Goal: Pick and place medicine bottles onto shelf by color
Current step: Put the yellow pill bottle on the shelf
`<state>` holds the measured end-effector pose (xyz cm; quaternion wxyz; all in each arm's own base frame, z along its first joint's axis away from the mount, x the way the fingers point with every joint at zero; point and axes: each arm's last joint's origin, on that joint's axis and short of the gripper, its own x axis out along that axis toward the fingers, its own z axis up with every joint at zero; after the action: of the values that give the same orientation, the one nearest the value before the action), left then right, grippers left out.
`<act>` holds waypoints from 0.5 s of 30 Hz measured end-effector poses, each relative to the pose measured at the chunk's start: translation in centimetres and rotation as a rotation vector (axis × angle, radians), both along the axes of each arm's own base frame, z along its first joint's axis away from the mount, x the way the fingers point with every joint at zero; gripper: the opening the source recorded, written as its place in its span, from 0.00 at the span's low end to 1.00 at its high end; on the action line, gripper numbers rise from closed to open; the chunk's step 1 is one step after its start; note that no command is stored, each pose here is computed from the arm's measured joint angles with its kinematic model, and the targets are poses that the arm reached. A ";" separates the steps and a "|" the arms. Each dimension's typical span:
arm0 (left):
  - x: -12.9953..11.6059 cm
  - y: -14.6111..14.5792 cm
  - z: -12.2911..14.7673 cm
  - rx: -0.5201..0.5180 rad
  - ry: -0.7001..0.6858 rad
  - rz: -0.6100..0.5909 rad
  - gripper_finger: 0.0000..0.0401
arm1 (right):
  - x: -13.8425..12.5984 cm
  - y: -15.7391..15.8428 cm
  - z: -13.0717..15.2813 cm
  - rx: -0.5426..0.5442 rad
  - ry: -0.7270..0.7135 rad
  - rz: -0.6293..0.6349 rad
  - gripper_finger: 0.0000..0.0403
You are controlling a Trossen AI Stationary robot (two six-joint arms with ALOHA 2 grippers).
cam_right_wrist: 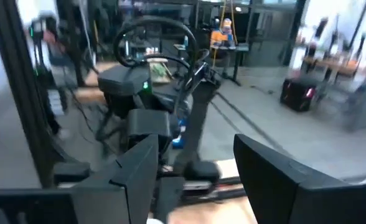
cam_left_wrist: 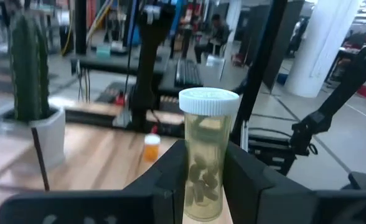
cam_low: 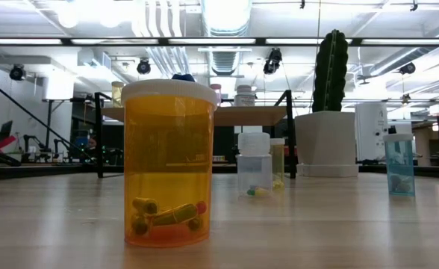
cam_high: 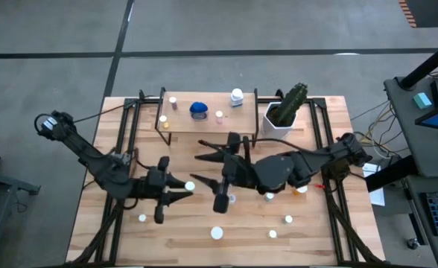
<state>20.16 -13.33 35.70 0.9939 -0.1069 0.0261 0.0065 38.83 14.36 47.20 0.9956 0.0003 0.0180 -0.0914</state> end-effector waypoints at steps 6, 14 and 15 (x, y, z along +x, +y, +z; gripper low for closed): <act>-0.1 0.1 0.6 0.046 -0.043 -0.002 0.16 | 0.1 -0.2 -0.2 0.131 -0.011 -0.013 0.55; -0.1 0.2 1.3 0.023 -0.091 0.036 0.16 | 1.3 1.0 -2.2 0.147 0.053 0.090 0.64; -0.1 0.3 1.5 0.025 -0.106 0.046 0.16 | 1.5 1.1 -2.5 0.144 0.062 0.094 0.64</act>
<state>20.05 -13.04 37.19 0.9948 -0.0951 -0.0292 0.0238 40.34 15.50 44.71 0.9952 0.0681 0.0551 -0.0428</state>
